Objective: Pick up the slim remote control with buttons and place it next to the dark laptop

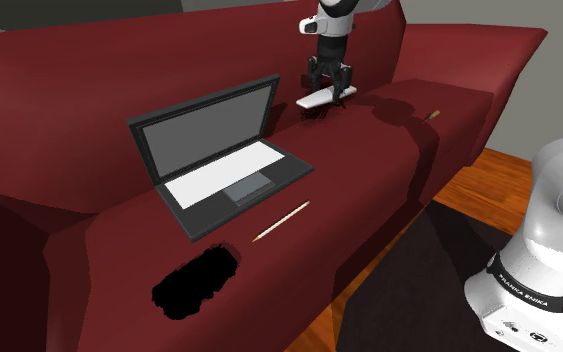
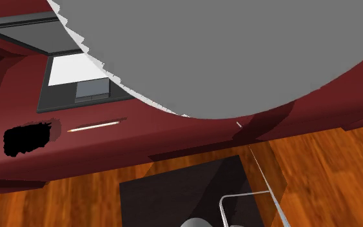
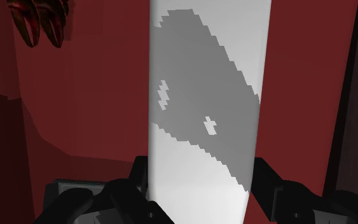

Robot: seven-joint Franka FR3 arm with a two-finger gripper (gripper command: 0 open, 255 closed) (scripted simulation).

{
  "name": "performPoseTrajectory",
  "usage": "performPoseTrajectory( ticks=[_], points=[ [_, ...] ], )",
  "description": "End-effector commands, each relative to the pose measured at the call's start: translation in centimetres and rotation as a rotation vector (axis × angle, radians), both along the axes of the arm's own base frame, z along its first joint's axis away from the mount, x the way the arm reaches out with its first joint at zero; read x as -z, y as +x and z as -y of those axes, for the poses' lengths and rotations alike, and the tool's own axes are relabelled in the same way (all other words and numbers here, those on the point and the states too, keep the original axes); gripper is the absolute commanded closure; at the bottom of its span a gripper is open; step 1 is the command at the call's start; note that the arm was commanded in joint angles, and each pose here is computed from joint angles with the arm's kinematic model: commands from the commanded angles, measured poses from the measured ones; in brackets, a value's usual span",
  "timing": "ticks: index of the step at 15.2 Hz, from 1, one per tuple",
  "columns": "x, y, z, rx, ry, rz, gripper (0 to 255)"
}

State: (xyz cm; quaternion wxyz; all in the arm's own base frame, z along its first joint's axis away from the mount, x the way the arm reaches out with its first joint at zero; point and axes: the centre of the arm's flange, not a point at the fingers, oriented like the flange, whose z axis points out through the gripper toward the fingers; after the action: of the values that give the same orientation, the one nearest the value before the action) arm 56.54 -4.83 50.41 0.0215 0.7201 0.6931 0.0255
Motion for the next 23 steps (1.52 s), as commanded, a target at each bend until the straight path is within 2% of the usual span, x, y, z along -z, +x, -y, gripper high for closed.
performPoseTrajectory(
  ticks=[1, 23],
  points=[
    [1.1, -0.1, 0.0, 0.0, 0.0, 0.001, 255],
    [12.7, -0.1, 0.0, 0.0, 0.0, 0.001, 255]
  ],
)
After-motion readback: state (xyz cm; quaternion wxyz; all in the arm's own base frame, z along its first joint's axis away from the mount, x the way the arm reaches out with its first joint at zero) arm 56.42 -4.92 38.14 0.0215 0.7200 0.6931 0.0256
